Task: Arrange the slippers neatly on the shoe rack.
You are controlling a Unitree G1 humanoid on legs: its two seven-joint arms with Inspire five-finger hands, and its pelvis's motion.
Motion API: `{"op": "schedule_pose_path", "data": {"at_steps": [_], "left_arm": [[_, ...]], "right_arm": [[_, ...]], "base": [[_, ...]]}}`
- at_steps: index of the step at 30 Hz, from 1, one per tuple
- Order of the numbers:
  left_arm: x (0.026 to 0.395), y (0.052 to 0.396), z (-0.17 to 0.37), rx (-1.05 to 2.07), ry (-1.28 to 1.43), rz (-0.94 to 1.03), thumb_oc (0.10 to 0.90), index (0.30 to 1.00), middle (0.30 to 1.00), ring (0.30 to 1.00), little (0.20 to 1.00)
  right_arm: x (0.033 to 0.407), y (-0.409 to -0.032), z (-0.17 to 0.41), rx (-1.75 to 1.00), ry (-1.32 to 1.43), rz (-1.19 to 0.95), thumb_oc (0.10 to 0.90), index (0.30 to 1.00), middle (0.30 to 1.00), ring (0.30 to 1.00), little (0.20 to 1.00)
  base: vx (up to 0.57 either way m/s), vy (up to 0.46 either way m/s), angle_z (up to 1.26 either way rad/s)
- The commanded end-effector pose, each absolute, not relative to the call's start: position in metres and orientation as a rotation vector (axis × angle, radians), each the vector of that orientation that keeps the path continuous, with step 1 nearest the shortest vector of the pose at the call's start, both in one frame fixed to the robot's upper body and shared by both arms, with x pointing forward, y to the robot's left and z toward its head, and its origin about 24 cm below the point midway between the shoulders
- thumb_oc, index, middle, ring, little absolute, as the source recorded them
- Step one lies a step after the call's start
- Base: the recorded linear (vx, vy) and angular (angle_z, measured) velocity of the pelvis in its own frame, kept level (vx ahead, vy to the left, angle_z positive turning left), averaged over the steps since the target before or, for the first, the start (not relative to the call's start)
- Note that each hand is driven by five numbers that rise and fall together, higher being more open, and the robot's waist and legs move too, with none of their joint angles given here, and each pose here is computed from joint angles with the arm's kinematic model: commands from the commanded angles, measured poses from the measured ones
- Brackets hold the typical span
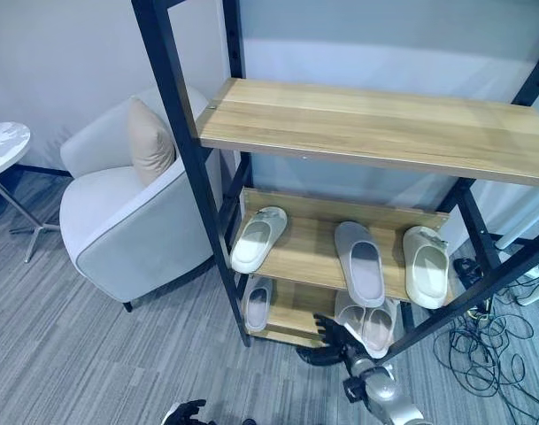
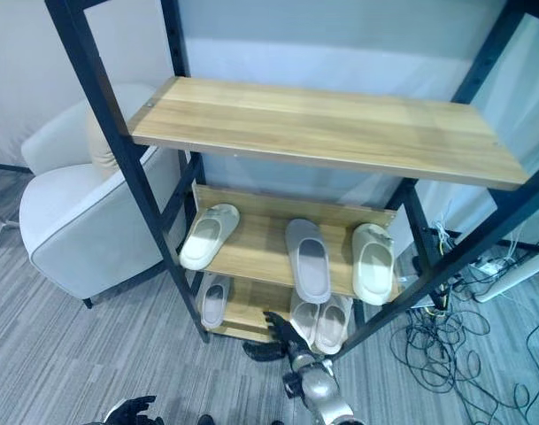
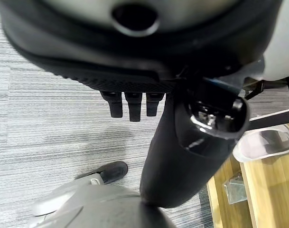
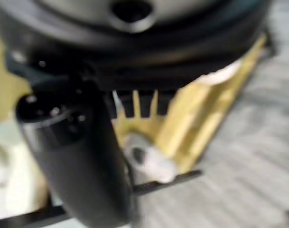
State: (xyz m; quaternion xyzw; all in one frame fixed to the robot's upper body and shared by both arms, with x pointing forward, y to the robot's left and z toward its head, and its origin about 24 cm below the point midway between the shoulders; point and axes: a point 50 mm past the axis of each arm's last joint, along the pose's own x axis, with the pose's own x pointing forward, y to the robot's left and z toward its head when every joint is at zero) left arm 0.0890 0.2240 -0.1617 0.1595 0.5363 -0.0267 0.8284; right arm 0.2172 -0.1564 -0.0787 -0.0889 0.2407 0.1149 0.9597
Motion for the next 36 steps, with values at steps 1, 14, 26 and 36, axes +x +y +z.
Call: {"op": "schedule_pose_path", "data": {"at_steps": [1,14,26,36], "left_arm": [[0.1,0.205,-0.163,0.328,1.1,-0.099,0.8,0.9,0.9,0.9,0.9],[0.085,0.195,-0.168,0.29,1.139,-0.11,0.8,0.9,0.9,0.9,0.9],[0.073,0.189,-0.171,0.257,1.167,-0.103,0.8,0.9,0.9,0.9,0.9],[0.067,0.182,-0.172,0.258,1.168,-0.122,0.8,0.9,0.9,0.9,0.9]], "right_arm": [[0.235,-0.159,-0.044,-0.123,0.291,0.267,0.8,0.9,0.9,0.9,0.9],[0.239,-0.16,0.006,0.083,0.065,0.257,0.8,0.9,0.9,0.9,0.9],[0.239,-0.161,0.049,0.183,-0.135,0.25,0.8,0.9,0.9,0.9,0.9],[0.252,-0.179,0.116,-0.272,-0.472,0.101,0.8,0.9,0.9,0.9,0.9]], "base": [[0.0,0.0,0.0],[0.0,0.0,0.0],[0.0,0.0,0.0],[0.0,0.0,0.0]]}}
